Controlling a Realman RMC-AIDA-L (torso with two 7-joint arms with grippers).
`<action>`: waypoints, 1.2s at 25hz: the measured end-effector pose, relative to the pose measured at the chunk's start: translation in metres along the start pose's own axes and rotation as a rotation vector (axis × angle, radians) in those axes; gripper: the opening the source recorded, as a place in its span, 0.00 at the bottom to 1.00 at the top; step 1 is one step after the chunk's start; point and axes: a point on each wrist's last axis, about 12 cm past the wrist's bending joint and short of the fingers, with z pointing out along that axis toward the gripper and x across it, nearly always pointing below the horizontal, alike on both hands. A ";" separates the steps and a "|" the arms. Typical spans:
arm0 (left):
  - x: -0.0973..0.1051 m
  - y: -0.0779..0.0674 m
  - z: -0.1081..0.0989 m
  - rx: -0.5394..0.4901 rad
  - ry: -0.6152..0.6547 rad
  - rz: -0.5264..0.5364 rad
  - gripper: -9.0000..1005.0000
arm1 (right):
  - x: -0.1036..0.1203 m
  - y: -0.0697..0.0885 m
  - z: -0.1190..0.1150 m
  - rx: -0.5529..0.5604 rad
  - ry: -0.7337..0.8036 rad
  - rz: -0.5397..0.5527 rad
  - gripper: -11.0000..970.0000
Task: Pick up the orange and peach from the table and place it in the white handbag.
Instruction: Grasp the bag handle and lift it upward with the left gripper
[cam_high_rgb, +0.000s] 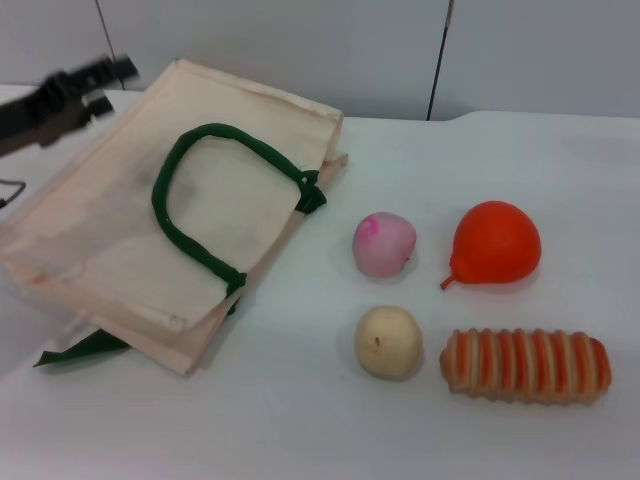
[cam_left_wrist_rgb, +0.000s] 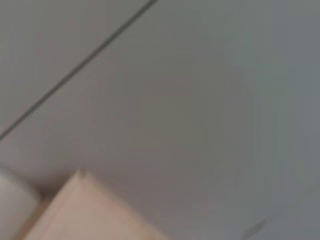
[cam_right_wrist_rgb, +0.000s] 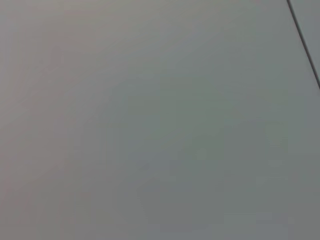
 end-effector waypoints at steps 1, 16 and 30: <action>-0.001 -0.001 0.000 -0.017 0.035 -0.001 0.88 | 0.000 0.000 0.000 0.001 0.000 0.000 0.91; -0.014 -0.034 0.001 -0.209 0.536 0.019 0.84 | -0.001 -0.010 -0.005 0.031 -0.006 -0.008 0.91; -0.013 -0.036 0.024 -0.348 0.679 0.038 0.84 | -0.001 -0.009 -0.003 0.033 0.004 -0.009 0.91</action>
